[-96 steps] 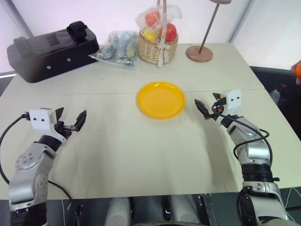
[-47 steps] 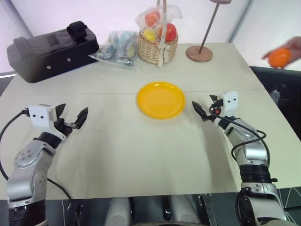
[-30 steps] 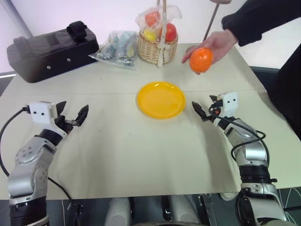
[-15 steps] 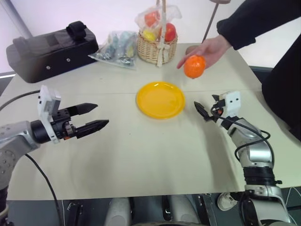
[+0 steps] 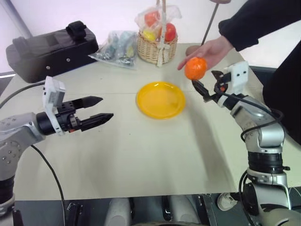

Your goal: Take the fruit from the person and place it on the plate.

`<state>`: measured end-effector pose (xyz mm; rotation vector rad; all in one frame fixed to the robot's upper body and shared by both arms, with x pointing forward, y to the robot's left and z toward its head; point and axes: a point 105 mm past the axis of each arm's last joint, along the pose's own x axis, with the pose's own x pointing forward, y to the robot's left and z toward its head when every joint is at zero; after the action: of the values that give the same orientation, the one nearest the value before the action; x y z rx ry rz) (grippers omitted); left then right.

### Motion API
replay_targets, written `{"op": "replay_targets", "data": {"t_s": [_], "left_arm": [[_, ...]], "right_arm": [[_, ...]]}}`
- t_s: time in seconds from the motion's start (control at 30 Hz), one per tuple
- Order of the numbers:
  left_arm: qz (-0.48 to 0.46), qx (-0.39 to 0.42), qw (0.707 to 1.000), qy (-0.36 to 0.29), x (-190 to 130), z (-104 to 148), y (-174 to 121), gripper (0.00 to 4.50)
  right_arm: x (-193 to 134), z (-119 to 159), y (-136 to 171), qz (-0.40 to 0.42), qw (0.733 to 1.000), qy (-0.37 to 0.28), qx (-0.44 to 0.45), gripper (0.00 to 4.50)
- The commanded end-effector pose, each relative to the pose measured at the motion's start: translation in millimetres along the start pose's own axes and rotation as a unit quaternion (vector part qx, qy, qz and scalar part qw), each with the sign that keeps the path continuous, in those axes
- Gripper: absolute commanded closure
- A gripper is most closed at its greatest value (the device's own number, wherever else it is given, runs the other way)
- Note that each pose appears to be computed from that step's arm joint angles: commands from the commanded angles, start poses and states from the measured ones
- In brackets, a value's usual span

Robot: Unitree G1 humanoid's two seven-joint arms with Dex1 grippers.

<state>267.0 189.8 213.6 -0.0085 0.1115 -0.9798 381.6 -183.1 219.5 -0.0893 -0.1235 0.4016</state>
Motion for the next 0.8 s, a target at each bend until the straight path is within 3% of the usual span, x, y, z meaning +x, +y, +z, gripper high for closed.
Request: {"op": "replay_targets", "data": {"t_s": [0.03, 0.37, 0.5, 0.53, 0.67, 0.8], "left_arm": [[-0.003, 0.016, 1.000, -0.009, 0, 4, -8, 0.00], [0.022, 0.015, 1.000, -0.016, -6, -1, -11, 0.00], [0.027, 0.014, 0.999, -0.016, -8, -2, -12, 0.00], [0.028, 0.014, 0.999, -0.016, -9, -3, -12, 0.00], [0.033, 0.014, 0.999, -0.014, -10, -4, -12, 0.00], [0.051, 0.014, 0.999, 0.002, -14, -11, -5, 0.00]], "right_arm": [[6, 12, -5, -0.009, 1.000, -0.024, 0.010, 0.05], [28, 10, -1, 0.001, 0.999, -0.027, 0.029, 0.05], [29, 12, -3, -0.004, 0.999, -0.034, 0.029, 1.32], [29, 12, -2, -0.003, 0.999, -0.035, 0.030, 1.46], [31, 13, 1, 0.004, 0.999, -0.035, 0.031, 1.46], [39, 6, 29, 0.056, 0.997, -0.016, 0.040, 1.46]]}}
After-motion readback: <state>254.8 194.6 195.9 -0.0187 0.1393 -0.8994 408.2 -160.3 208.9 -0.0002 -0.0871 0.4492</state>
